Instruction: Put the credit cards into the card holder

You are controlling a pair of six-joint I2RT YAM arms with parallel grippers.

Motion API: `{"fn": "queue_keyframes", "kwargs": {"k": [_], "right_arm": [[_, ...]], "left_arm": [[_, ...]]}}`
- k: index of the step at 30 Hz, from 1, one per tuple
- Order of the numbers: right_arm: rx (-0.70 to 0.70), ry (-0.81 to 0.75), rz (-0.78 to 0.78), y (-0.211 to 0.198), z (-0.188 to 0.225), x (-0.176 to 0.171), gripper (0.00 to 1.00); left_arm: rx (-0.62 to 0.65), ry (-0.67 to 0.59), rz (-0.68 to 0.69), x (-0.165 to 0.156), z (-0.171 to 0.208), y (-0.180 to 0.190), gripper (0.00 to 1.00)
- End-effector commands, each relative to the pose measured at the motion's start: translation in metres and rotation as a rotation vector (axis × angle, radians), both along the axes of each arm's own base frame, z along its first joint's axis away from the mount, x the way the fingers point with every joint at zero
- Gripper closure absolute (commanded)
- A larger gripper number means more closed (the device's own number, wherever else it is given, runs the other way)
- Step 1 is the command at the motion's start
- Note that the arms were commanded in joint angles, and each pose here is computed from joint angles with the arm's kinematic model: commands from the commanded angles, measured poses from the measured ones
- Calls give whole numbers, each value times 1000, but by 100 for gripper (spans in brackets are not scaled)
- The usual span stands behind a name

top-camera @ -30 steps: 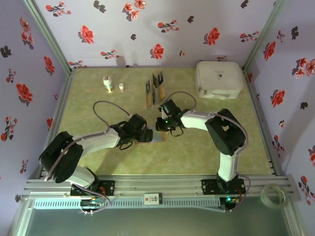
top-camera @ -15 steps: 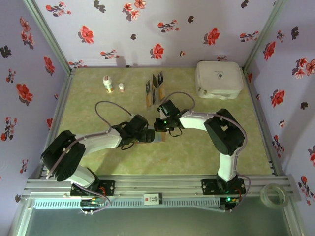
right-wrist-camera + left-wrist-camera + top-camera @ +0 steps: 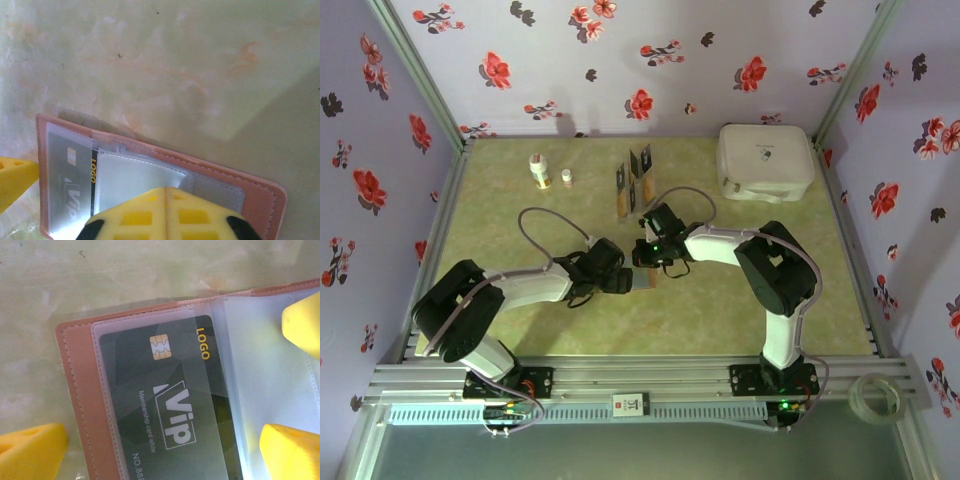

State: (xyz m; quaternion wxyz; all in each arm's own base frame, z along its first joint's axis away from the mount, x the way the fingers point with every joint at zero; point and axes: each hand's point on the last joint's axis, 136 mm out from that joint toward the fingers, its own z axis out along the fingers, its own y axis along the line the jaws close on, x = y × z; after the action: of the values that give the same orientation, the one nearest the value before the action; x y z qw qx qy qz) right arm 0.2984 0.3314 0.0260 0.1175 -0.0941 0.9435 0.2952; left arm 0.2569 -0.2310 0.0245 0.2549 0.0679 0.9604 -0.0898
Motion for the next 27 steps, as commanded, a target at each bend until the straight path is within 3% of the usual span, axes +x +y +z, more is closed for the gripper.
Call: {"fn": "queue_keyframes", "kwargs": {"k": [1, 5, 12, 27], "right_arm": [[15, -31, -16, 2, 20, 5, 78], [23, -51, -52, -4, 28, 7, 68], [11, -41, -78, -12, 20, 4, 63], [3, -3, -81, -12, 3, 2, 62]], "left_arm": [[75, 32, 2, -11, -19, 16, 0], [73, 31, 4, -12, -20, 17, 0], [72, 31, 4, -13, -21, 18, 0], [69, 28, 4, -13, -21, 18, 0]]}}
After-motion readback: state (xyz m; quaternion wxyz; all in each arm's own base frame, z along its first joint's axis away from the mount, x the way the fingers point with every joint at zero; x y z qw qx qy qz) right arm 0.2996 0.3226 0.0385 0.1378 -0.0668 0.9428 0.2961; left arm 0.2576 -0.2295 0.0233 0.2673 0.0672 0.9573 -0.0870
